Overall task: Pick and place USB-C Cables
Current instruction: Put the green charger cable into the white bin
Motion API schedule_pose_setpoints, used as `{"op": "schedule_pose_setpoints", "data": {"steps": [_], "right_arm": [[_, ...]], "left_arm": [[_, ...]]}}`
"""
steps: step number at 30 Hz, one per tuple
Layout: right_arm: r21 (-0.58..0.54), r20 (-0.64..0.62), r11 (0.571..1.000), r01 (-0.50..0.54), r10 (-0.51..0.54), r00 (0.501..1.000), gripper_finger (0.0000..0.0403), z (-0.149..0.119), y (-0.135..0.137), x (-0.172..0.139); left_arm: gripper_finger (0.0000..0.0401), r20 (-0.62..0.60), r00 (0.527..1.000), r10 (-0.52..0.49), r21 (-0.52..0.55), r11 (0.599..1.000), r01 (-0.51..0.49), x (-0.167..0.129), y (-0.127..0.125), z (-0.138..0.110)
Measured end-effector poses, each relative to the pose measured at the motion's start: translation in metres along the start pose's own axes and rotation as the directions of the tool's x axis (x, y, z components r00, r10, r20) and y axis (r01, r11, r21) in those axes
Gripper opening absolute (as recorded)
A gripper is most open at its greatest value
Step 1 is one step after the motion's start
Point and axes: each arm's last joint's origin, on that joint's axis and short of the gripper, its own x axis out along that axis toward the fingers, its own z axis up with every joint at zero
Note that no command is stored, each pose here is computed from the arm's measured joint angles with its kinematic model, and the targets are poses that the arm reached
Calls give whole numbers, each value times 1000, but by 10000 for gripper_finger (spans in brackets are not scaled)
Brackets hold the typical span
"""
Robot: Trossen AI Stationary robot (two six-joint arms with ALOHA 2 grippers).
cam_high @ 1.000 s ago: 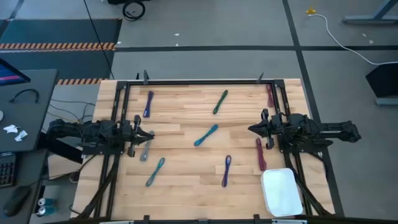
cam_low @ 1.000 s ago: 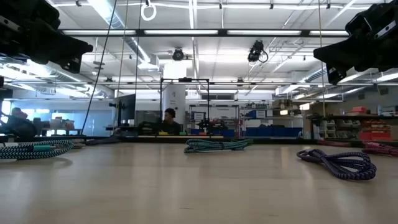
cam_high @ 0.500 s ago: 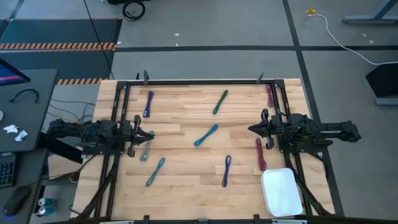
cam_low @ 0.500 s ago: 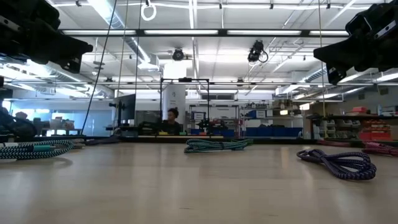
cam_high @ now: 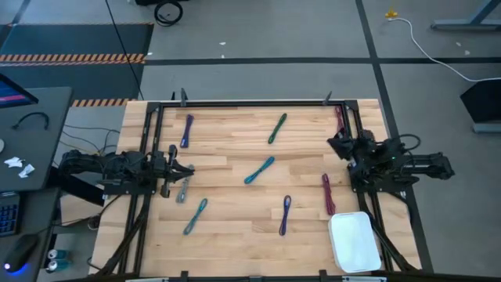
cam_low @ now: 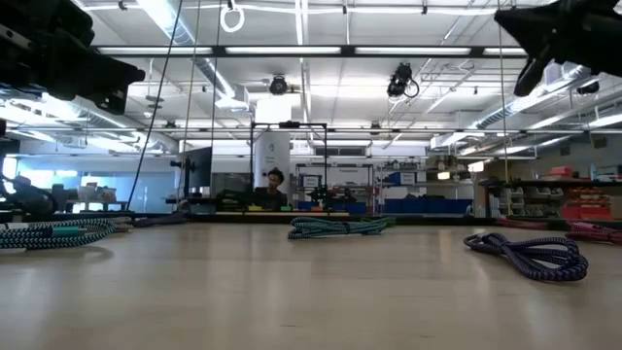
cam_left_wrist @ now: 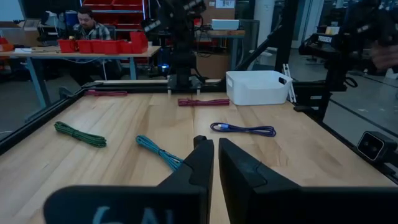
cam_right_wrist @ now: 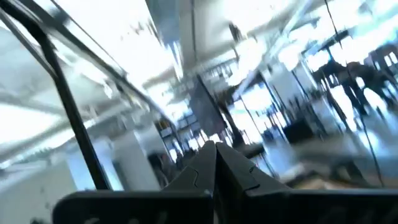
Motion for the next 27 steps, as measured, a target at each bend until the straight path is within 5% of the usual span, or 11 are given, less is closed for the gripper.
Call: {"op": "schedule_pose_setpoints", "data": {"steps": [3, 6, 11, 19, 22, 27], "right_arm": [[-69, 26, 998, -4, 5, 1000, 12, 17, 8, 5], [-176, -53, 974, 143, -154, 987, 9, 36, 15, 17], [-409, -187, 792, 454, -560, 807, 8, 60, 20, 45], [-653, -238, 583, 483, -764, 600, 21, 59, 1, 112], [-648, -318, 587, 486, -788, 528, 22, 63, -19, 137], [-578, -534, 688, 438, -725, 435, 27, 63, -64, 171]], "left_arm": [[35, 0, 1000, 0, 0, 1000, 0, 0, 0, 0], [38, 0, 1000, 0, 0, 1000, 0, 0, 0, 0], [36, 0, 1000, 0, 0, 1000, 0, 0, 0, 0], [31, 0, 1000, 0, 0, 1000, 0, 0, 0, 0], [35, 0, 1000, 0, 0, 1000, 0, 0, 0, 0], [38, -1, 1000, 0, 0, 1000, 0, 0, 0, 0]]}}
